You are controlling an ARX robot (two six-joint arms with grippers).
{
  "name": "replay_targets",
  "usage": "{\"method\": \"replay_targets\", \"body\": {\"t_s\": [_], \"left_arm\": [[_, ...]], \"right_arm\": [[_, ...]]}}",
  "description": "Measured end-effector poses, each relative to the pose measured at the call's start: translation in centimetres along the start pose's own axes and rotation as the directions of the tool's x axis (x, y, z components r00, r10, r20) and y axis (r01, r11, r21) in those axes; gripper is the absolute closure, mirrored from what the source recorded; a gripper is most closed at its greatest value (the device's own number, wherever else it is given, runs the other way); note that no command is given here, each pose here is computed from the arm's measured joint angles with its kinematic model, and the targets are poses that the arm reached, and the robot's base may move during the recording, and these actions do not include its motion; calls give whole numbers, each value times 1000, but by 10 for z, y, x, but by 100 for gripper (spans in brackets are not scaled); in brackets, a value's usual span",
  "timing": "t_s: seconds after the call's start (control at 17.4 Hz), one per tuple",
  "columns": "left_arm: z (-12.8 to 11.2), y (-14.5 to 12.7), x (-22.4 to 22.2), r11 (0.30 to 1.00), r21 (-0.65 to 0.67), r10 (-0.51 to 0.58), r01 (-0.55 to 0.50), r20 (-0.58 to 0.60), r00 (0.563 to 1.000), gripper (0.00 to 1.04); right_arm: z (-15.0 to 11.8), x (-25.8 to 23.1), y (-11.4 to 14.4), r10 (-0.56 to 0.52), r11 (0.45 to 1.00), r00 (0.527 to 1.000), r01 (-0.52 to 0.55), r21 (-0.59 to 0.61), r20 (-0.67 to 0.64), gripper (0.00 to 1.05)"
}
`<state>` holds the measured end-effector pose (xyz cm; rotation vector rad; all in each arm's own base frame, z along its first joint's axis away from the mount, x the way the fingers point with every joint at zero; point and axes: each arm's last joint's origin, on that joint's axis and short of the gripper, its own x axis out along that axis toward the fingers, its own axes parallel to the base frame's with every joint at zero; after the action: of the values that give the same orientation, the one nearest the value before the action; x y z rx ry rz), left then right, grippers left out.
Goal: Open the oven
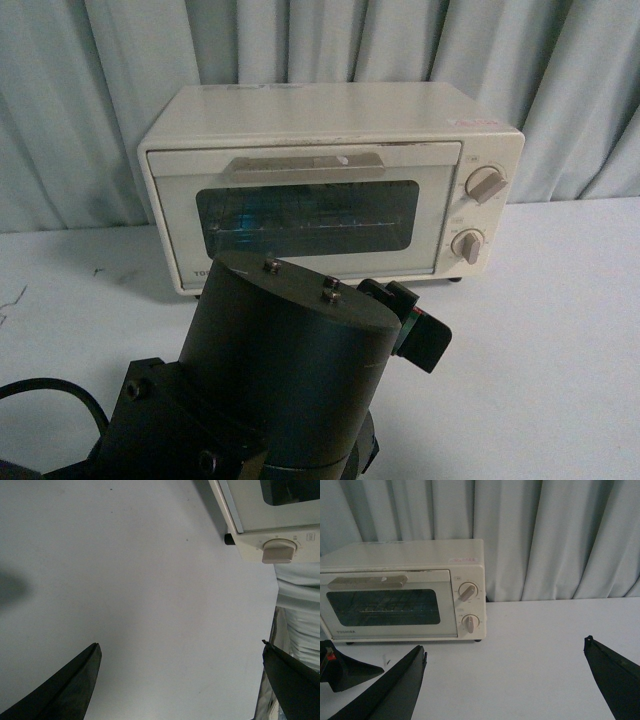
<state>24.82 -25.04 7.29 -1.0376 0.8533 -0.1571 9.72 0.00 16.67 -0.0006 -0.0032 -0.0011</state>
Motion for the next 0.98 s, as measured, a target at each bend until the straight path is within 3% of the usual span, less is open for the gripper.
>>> {"method": "replay_targets", "body": {"t_s": [0.52, 0.98], "left_arm": [[37, 13, 6, 1000, 16, 17, -19, 111, 994, 7], [34, 34, 16, 996, 22, 84, -87, 114, 990, 7]], "right_arm": [[0, 0, 0, 0, 1000, 1000, 0, 0, 0, 6], [0, 0, 0, 0, 1000, 1000, 0, 0, 0, 6]]}}
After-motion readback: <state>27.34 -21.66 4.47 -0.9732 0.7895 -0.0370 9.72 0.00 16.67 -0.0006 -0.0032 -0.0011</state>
